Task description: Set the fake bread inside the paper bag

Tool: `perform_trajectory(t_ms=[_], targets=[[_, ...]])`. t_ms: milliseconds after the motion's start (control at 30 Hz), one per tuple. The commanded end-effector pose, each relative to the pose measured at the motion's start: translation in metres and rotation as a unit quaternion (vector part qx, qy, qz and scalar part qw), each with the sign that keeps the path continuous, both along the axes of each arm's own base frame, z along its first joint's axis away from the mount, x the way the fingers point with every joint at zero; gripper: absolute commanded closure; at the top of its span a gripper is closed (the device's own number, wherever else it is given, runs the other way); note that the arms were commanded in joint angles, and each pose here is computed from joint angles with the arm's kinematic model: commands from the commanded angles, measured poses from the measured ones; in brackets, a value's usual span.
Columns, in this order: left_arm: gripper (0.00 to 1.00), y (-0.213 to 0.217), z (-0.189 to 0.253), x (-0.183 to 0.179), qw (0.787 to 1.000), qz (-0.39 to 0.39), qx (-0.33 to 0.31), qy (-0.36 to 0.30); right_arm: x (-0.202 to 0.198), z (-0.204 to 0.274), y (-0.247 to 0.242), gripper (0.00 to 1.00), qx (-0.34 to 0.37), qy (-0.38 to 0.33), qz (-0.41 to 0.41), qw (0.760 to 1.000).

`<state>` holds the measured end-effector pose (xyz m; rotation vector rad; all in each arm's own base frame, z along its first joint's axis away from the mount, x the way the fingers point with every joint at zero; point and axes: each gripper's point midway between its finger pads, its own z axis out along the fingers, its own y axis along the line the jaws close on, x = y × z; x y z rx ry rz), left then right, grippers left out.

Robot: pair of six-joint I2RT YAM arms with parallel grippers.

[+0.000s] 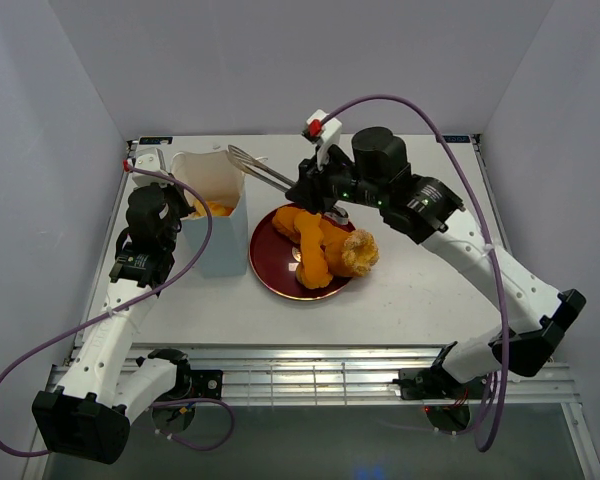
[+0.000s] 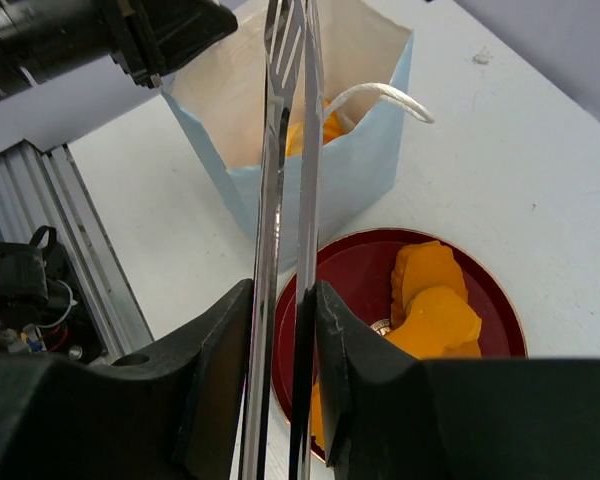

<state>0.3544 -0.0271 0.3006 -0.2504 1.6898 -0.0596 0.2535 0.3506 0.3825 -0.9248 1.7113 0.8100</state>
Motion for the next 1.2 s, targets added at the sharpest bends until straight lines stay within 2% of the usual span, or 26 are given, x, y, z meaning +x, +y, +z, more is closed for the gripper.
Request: perform_trajectory(t_ms=[0, 233, 433, 633, 833, 1167], targets=[[1.00, 0.001, 0.011, -0.003, 1.000, 0.001, -0.006, -0.012, -0.013, 0.069, -0.023, 0.65, 0.086, -0.061, -0.023, 0.994], [1.00, 0.001, 0.011, -0.003, 1.000, 0.002, -0.005, -0.012, -0.021, 0.064, -0.054, 0.66, 0.089, -0.063, -0.068, 0.992], [1.00, 0.001, 0.011, -0.002, 1.000, 0.001, -0.005, -0.011, -0.017, 0.012, -0.086, 0.65, 0.055, -0.037, -0.139, 0.988], [1.00, 0.001, 0.010, -0.002, 1.000, -0.001, -0.005, -0.010, -0.017, -0.057, -0.107, 0.62, 0.015, 0.020, -0.186, 0.982], [1.00, 0.000, 0.010, -0.002, 1.000, -0.003, -0.006, -0.010, -0.014, -0.113, -0.114, 0.61, -0.008, 0.093, -0.201, 0.975], [1.00, -0.001, 0.009, -0.002, 1.000, -0.005, -0.007, -0.008, 0.013, -0.138, -0.126, 0.59, 0.030, 0.180, -0.190, 0.965]])
